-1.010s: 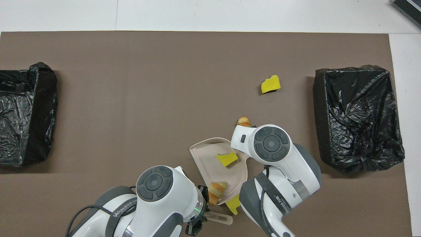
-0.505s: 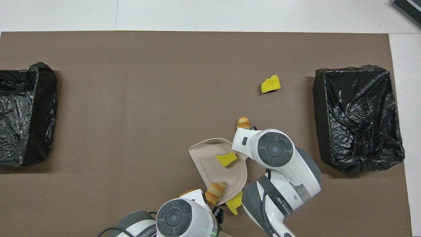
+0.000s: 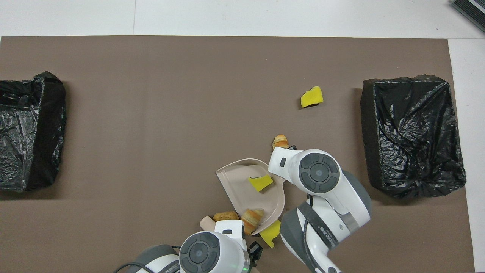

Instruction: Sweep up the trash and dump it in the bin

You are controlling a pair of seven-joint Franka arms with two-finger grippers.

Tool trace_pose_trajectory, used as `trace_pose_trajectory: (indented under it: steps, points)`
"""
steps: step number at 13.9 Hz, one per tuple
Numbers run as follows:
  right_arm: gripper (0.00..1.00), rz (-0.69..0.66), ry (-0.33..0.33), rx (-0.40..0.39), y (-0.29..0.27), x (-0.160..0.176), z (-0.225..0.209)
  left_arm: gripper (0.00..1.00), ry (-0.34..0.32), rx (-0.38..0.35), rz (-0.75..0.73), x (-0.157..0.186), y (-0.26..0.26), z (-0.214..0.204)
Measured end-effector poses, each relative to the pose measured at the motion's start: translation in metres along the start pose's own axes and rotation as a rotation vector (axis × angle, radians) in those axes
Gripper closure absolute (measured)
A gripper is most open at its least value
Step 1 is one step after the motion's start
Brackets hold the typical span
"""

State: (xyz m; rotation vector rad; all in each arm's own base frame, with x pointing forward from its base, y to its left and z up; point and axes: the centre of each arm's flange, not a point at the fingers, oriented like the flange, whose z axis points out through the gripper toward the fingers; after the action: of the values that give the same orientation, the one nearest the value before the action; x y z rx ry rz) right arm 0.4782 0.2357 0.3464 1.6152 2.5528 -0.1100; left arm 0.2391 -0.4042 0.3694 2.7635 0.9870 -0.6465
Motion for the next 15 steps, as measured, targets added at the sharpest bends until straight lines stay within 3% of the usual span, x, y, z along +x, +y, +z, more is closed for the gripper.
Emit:
trace_pose_trajectory:
  steps: [6,9,15]
  points:
    - [0.69,0.033,0.006,-0.022,0.004,-0.016,0.004,0.74,0.067,-0.133,0.328,0.022,0.016,-0.011]
    - [0.69,0.045,0.016,-0.023,0.005,-0.018,0.004,0.74,0.079,-0.139,0.399,0.037,0.019,-0.015]
    - [0.69,0.12,0.057,-0.034,0.008,-0.038,0.003,0.74,0.083,-0.139,0.448,0.104,0.014,-0.044]
